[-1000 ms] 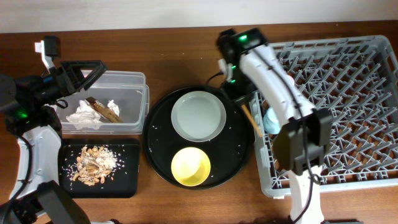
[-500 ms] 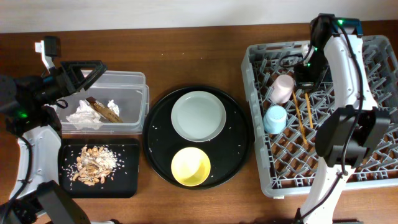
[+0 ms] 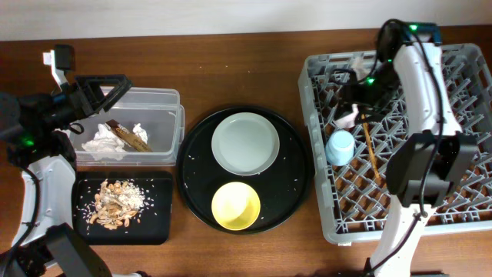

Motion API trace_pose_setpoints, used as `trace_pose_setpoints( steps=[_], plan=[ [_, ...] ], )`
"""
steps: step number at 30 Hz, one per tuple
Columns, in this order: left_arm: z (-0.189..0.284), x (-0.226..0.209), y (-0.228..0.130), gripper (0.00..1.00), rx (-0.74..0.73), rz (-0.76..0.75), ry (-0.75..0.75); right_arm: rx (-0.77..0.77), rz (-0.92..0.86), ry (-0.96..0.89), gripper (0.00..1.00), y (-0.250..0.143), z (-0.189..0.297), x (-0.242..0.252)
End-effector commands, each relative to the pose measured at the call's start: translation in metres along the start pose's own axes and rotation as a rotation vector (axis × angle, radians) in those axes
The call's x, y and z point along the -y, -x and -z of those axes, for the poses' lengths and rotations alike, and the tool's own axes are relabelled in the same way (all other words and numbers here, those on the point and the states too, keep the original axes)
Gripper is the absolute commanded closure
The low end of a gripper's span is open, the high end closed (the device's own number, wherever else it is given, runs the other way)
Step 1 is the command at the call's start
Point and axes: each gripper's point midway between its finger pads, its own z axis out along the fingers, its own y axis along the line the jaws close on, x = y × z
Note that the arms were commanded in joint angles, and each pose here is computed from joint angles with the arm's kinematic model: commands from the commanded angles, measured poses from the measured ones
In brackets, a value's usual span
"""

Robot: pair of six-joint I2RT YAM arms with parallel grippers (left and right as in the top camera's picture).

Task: Sort waste into correct bins and load items into the dishwasher rack
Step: 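Reach the right gripper to the yellow bowl and grasp its rim, then carry the yellow bowl to the rack's back row and release it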

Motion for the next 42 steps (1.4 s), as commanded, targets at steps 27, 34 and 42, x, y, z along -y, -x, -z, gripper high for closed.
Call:
trace_pose_setpoints(
  steps=[27,34,42],
  plan=[
    [0.001,0.008,0.001,0.01,-0.005,-0.023,-0.001,-0.118,0.572,-0.493,0.02,-0.188,-0.225,-0.230],
    [0.001,0.008,0.001,0.01,-0.005,-0.023,-0.001,-0.145,0.564,-0.495,0.62,-0.193,-0.229,-0.224],
    [0.001,0.008,0.001,0.01,-0.005,-0.023,-0.001,-0.177,0.562,-0.513,0.96,-0.189,-0.230,-0.208]
  ],
)
